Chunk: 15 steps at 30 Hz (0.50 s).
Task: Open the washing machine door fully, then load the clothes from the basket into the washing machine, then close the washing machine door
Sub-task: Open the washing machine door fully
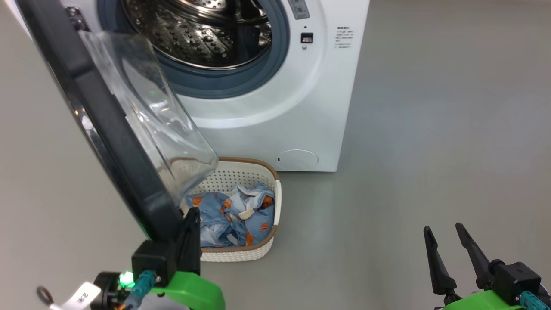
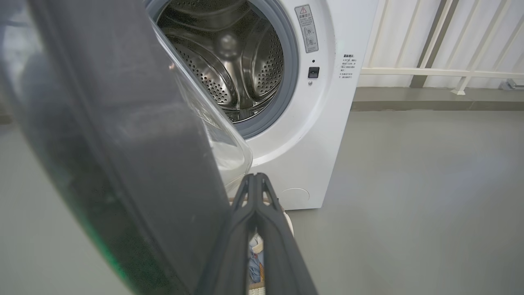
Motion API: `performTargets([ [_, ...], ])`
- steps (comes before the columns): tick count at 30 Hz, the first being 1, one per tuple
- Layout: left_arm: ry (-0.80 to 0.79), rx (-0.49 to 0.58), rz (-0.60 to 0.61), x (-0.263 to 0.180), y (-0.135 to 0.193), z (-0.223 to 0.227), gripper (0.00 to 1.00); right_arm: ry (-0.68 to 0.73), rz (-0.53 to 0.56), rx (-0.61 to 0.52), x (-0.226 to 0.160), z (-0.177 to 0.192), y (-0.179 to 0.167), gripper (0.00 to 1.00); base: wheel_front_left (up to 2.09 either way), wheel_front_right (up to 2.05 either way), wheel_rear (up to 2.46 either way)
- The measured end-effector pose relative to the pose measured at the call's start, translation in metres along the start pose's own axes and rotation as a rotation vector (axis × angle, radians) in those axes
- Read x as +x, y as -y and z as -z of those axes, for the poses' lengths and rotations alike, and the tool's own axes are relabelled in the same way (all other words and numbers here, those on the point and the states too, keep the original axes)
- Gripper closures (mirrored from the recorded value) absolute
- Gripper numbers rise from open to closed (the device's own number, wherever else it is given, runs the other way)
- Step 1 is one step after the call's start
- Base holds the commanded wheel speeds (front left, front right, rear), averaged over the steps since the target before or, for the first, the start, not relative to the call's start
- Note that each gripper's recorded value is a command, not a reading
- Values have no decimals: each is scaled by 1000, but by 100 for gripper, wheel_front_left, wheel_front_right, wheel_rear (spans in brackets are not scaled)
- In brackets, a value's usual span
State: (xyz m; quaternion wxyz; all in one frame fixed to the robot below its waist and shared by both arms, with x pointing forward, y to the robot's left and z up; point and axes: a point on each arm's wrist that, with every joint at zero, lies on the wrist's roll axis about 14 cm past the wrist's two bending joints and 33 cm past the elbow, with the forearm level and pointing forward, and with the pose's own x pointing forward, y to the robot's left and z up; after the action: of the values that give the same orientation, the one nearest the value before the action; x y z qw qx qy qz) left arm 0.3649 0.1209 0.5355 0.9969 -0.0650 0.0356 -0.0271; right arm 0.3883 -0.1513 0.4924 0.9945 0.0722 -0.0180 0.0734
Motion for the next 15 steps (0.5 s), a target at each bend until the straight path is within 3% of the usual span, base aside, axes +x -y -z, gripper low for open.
performTargets([
  [15,28,7,-144,-33,-38,-8,100,-9,-92,7,18,5,-29,0,0,0,0],
])
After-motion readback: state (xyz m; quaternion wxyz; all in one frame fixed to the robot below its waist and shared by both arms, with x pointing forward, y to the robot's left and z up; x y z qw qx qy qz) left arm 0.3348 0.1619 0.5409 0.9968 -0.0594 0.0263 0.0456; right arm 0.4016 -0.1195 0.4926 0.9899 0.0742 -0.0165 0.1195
